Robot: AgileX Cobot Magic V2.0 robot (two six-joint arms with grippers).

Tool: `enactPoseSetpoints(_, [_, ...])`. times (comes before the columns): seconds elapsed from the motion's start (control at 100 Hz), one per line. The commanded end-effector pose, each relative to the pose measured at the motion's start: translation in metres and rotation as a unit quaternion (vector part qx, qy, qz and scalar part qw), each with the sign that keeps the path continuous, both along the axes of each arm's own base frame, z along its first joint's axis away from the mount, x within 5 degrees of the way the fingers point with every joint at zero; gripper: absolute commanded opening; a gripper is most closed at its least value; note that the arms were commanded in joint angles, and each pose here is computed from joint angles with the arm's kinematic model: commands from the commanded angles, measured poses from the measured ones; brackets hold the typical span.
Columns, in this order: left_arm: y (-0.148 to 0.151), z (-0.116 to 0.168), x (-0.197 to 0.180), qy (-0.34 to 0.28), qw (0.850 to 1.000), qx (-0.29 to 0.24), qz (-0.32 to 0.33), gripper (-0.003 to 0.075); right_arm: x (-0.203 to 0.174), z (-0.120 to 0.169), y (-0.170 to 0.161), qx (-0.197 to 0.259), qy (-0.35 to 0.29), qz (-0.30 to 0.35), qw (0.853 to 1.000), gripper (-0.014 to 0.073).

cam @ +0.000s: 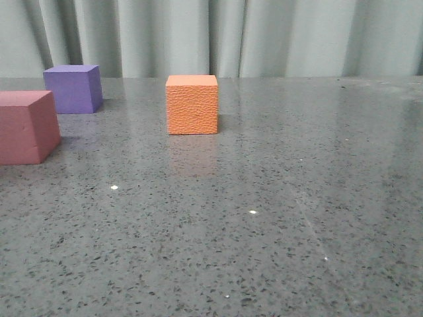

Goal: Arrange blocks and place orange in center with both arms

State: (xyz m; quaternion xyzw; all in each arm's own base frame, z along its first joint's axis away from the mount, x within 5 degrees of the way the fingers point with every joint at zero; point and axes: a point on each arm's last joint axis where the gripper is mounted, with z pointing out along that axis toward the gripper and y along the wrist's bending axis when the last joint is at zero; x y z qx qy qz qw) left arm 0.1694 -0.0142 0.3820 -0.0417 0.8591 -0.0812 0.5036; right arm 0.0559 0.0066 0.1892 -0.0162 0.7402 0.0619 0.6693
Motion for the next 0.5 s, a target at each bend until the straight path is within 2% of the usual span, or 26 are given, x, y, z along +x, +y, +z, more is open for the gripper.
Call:
enactPoseSetpoints(0.0, [-0.001,0.023,-0.001,-0.054,0.998,-0.012,0.0,0.0658,-0.002,0.013,-0.001,0.003,-0.061,-0.005,0.998,-0.0067])
enactPoseSetpoints(0.24, [-0.022,0.043,-0.001,-0.066,0.996,-0.026,-0.06,0.0648,-0.002,0.013,-0.001,0.003,-0.061,-0.005,0.998,-0.0067])
enactPoseSetpoints(0.49, [-0.084,0.032,0.042,-0.025,0.988,-0.053,-0.14,0.0634,-0.002,0.013,-0.001,0.003,-0.061,-0.005,0.998,-0.0067])
